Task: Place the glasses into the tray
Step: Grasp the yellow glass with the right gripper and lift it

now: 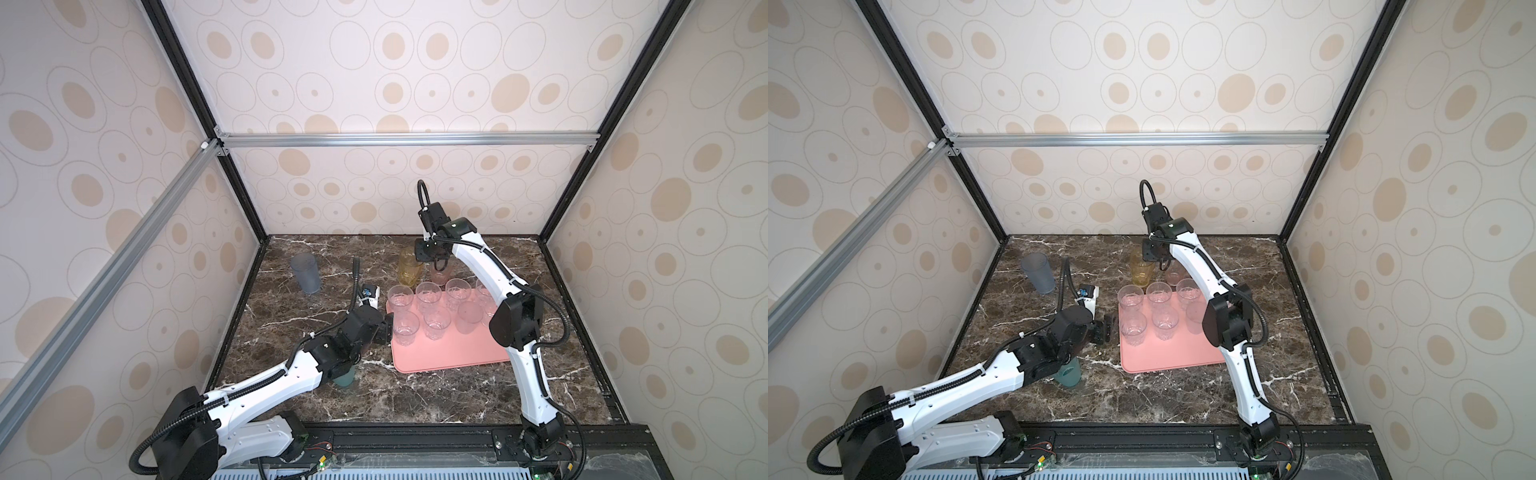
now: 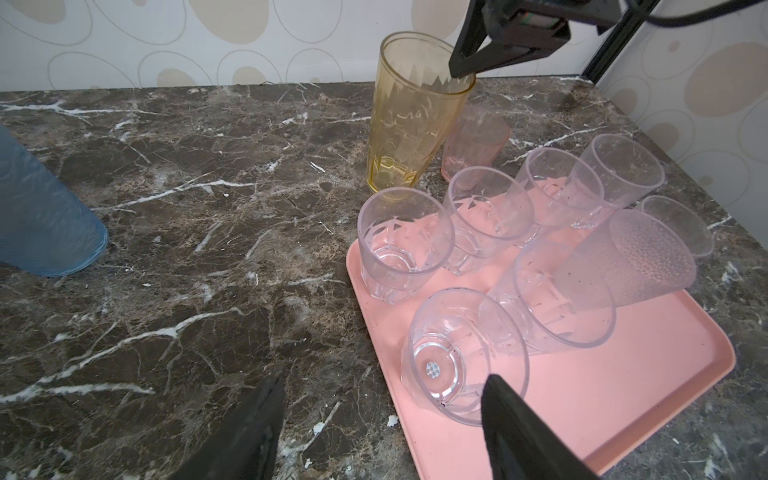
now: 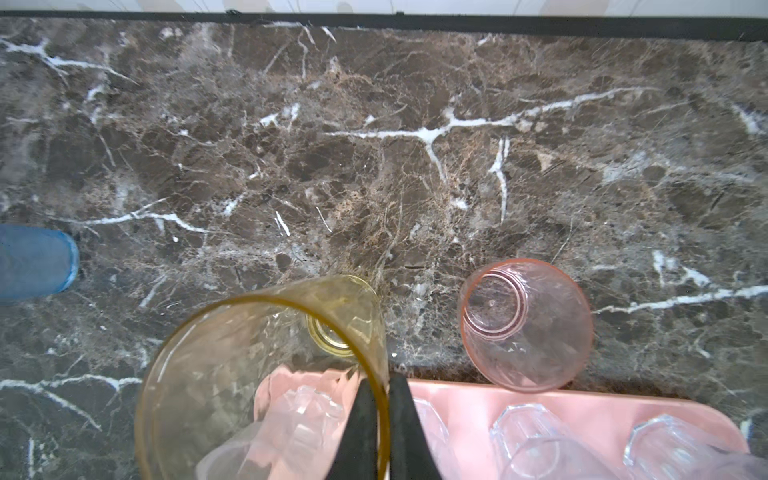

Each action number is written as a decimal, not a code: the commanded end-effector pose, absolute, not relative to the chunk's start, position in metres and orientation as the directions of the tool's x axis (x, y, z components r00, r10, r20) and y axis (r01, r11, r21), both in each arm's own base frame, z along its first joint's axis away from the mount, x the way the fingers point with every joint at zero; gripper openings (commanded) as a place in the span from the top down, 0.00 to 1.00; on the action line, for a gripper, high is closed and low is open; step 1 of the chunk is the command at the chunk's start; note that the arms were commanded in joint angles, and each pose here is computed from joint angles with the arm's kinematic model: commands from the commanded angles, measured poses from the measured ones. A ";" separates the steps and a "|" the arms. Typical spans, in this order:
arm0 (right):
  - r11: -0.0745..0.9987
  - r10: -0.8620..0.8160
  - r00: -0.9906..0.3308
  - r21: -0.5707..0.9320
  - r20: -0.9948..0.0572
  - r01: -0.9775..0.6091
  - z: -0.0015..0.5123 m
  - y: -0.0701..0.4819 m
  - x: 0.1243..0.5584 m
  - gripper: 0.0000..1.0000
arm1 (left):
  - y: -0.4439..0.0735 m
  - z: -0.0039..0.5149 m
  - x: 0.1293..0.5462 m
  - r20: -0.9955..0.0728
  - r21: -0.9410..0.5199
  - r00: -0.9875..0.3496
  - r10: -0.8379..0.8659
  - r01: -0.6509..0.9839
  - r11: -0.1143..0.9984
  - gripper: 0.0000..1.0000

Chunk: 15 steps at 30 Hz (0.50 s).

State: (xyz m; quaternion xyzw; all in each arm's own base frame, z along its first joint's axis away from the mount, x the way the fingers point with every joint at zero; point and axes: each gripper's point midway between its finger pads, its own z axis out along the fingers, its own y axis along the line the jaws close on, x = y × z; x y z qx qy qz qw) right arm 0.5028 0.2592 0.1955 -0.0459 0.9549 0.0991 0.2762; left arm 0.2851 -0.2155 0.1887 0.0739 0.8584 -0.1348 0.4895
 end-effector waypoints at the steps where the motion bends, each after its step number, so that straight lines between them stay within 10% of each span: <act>1: 0.965 -0.012 -0.785 0.199 -0.619 -0.171 0.261 0.258 0.485 0.94 | -0.215 0.223 0.288 -0.895 -0.179 -0.444 -0.050 0.254 0.951 0.25; 15: 0.892 0.091 -0.751 0.388 -0.654 -0.230 0.332 0.247 0.399 0.97 | -0.183 0.305 0.283 -0.934 -0.235 -0.310 -0.175 0.167 0.957 0.26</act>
